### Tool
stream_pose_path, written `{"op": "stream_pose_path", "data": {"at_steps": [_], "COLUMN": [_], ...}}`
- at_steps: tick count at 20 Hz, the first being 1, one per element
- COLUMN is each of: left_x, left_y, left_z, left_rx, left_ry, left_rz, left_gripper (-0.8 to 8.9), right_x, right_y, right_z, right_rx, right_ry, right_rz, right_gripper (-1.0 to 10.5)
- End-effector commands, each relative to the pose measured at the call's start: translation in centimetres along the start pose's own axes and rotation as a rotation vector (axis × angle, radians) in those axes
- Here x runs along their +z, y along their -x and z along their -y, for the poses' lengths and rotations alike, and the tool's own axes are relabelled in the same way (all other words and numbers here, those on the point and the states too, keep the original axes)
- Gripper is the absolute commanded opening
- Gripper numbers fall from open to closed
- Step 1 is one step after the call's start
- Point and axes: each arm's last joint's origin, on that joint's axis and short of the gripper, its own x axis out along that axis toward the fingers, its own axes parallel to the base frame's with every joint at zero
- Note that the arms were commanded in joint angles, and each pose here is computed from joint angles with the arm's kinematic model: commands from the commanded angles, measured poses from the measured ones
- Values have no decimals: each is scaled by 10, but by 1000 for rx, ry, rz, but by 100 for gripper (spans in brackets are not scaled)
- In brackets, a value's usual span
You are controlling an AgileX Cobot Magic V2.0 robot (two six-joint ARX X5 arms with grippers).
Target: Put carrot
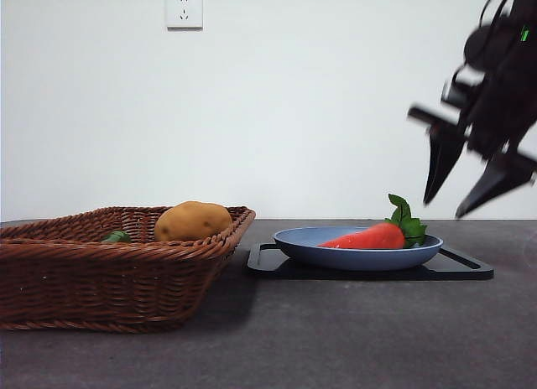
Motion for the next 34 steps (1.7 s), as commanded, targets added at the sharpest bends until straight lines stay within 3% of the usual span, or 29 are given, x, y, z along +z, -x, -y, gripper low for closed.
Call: {"op": "stream_pose_path", "data": {"at_steps": [1, 3, 6, 11, 15, 20, 23, 26, 29, 34], "left_x": [9, 9, 6, -5, -12, -33, -62, -97, -115, -116], "left_y": [-9, -14, -17, -6, 19, 54, 67, 74, 81, 77], "left_z": [-2, -9, -27, -68, -85, -93, -89, -84, -82, -83], "left_rx": [98, 173, 258, 403, 400, 418, 404, 380, 376, 379], "left_ry": [-77, -94, -117, -90, -65, -39, -26, 63, 115, 108], "left_rz": [70, 82, 29, -130, -236, -213, -156, -61, -45, -70], "left_gripper": [232, 202, 1, 6, 6, 6, 6, 6, 6, 8], "right_x": [-3, -12, -31, -65, -93, -131, -157, -183, -197, -197], "right_y": [21, 44, 79, 123, 151, 155, 135, 103, 80, 76], "right_z": [-12, -29, -60, -107, -126, -117, -97, -75, -60, -60], "right_rx": [0, -9, -61, -44, -106, -95, -70, 2, 23, 10], "right_ry": [65, 129, 273, 448, 530, 538, 520, 496, 449, 457], "right_rz": [9, 36, 117, 268, 416, 611, 730, 816, 808, 781], "right_gripper": [213, 145, 45, 3, 3, 3, 3, 3, 4, 4]}}
